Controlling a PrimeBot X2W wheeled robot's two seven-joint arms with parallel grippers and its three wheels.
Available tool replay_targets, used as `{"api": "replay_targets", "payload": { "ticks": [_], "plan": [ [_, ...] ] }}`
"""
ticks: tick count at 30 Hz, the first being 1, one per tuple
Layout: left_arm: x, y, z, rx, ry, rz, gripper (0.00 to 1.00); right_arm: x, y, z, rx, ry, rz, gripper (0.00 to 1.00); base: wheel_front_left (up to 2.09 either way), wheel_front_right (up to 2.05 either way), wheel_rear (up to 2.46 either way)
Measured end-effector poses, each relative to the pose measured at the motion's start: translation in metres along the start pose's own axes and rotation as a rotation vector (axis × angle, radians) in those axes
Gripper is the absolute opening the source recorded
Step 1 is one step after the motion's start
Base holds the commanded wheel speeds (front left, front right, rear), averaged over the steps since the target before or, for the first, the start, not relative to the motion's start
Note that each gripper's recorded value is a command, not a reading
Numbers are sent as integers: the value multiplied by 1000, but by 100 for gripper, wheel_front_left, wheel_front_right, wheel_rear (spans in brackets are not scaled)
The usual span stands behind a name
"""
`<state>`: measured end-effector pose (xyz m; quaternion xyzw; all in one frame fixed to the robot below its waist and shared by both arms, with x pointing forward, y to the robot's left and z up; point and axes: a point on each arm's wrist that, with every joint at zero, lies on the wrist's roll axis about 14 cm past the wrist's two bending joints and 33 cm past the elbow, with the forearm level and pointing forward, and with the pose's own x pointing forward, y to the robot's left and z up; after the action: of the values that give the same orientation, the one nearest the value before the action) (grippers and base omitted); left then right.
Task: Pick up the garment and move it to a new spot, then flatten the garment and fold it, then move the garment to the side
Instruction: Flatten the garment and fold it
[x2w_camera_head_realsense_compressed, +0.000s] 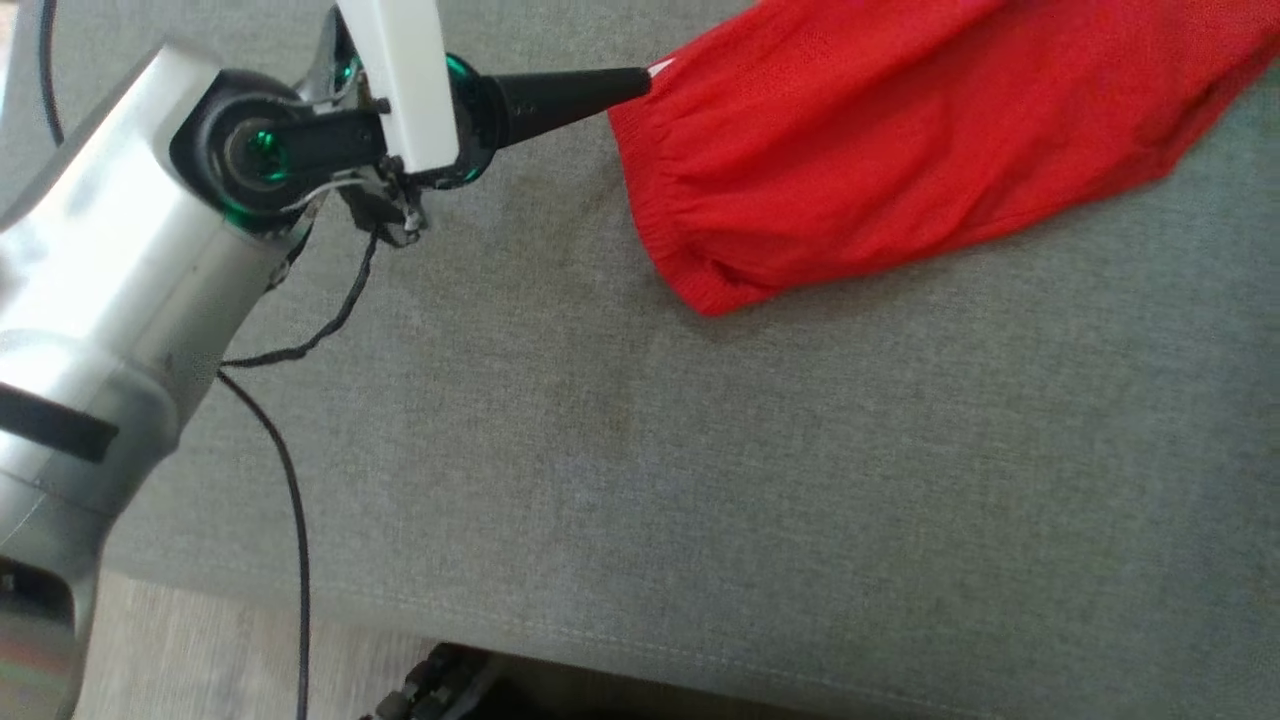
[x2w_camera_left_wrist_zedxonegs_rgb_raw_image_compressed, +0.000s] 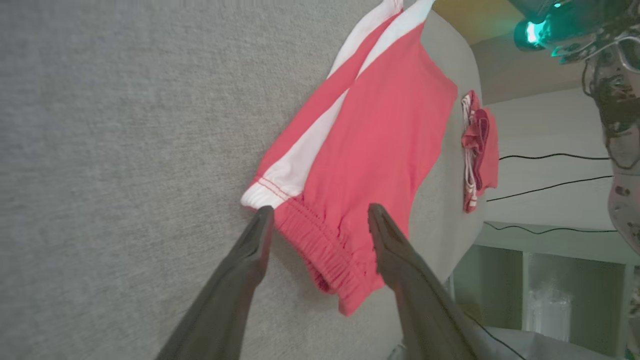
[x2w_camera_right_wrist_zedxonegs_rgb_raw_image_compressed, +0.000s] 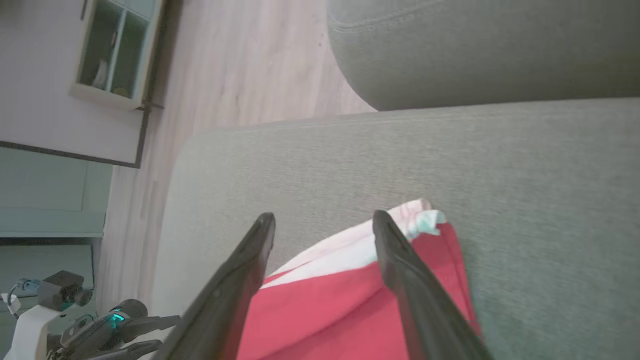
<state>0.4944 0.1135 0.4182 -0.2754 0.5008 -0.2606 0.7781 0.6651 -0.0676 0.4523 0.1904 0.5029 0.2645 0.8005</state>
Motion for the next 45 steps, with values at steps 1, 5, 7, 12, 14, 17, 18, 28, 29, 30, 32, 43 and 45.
{"api": "replay_targets", "payload": {
  "ticks": [1, 5, 7, 12, 14, 17, 18, 28, 29, 30, 32, 43, 45],
  "plan": [
    [-2, -1, 1, 17, -4, 8, 100, -1, 8, 1, -17, -18, 19, 100, 0, 0, 0],
    [-15, 0, 11, 136, -72, 72, 100, -10, 36, 1, -88, -131, 93, 100, 0, 0, 0],
    [-34, -5, 40, 274, -248, 122, 100, -31, 54, 13, -163, -312, 133, 100, 0, 0, 0],
    [-83, -18, 93, 535, -674, 273, 100, -66, 53, 19, -246, -589, 113, 100, 0, 0, 0],
    [-103, -24, 102, 579, -845, 326, 100, -68, 42, 6, -270, -636, 77, 100, 0, 0, 0],
    [-112, -38, 88, 613, -997, 346, 100, -66, 20, -12, -296, -670, 8, 100, 0, 0, 0],
    [-111, -40, 80, 628, -1014, 363, 100, -64, 11, -16, -301, -671, -21, 100, 0, 0, 0],
    [-112, -72, 24, 545, -1175, 368, 100, -15, -50, -54, -322, -411, -209, 100, 0, 0, 0],
    [-109, -70, 16, 517, -1175, 372, 100, -8, -55, -61, -320, -362, -228, 100, 0, 0, 0],
    [-106, -67, 8, 499, -1166, 378, 100, -2, -59, -65, -335, -317, -245, 100, 0, 0, 0],
    [-100, -59, -7, 453, -1144, 387, 100, 6, -67, -70, -322, -237, -276, 100, 0, 0, 0],
    [-100, -48, -25, 400, -1152, 415, 100, 30, -52, -90, -226, 97, -279, 100, 0, 0, 0],
    [-100, -46, -27, 386, -1156, 415, 100, 31, -45, -94, -234, 119, -264, 100, 0, 0, 0]
  ]
}}
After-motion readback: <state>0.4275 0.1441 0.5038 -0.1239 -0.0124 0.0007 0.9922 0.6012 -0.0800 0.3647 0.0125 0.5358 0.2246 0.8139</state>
